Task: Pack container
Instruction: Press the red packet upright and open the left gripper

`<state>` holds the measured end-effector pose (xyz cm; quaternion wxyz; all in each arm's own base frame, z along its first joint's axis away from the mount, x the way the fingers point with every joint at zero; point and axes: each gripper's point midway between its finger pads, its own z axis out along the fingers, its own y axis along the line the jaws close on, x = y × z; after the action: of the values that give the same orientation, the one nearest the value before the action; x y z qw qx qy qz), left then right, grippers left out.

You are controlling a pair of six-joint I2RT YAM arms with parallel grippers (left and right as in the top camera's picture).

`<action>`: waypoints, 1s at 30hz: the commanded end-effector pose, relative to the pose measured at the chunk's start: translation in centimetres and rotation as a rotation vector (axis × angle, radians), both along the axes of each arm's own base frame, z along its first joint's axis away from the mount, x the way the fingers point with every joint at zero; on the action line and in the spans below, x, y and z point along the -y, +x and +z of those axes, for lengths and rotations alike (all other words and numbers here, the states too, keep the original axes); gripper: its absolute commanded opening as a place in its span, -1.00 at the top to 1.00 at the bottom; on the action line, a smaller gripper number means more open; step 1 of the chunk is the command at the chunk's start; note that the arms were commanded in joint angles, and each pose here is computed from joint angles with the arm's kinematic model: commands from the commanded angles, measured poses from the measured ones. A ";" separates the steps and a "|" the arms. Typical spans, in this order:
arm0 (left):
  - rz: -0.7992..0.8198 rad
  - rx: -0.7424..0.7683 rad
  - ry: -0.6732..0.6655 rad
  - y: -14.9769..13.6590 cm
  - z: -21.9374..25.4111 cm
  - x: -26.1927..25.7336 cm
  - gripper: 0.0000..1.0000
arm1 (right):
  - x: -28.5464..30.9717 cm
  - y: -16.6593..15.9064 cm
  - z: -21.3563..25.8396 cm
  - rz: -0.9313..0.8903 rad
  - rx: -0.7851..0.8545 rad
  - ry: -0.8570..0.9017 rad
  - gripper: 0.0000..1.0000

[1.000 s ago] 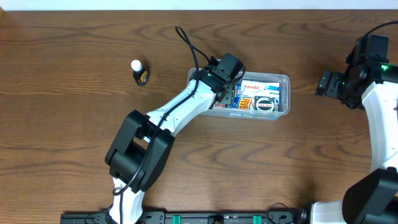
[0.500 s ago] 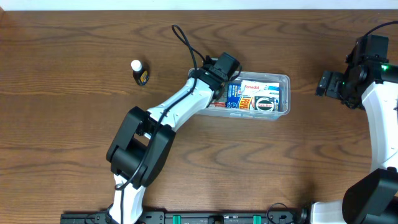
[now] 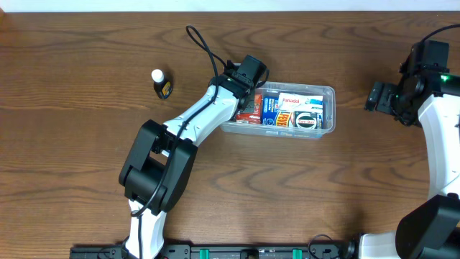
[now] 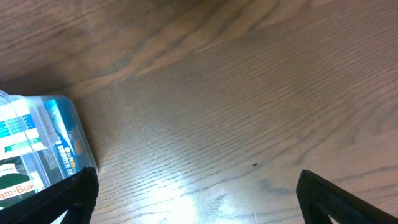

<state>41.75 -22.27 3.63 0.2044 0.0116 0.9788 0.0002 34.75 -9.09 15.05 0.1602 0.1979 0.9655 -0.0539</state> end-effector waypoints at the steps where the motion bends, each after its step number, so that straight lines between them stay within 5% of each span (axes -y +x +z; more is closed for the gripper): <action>1: 0.001 -0.007 0.015 0.1 -0.6 -0.1 0.80 | 0.2 0.0 0.0 0.002 -0.003 -0.008 -0.99; 30: -0.090 -0.051 -0.061 -0.7 -0.9 1.7 0.85 | 0.2 0.0 0.0 0.002 -0.003 -0.008 -0.99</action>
<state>41.40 -23.65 3.54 0.1915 0.0270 0.9804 -0.0366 34.75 -9.09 15.05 0.1602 0.1979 0.9655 -0.0539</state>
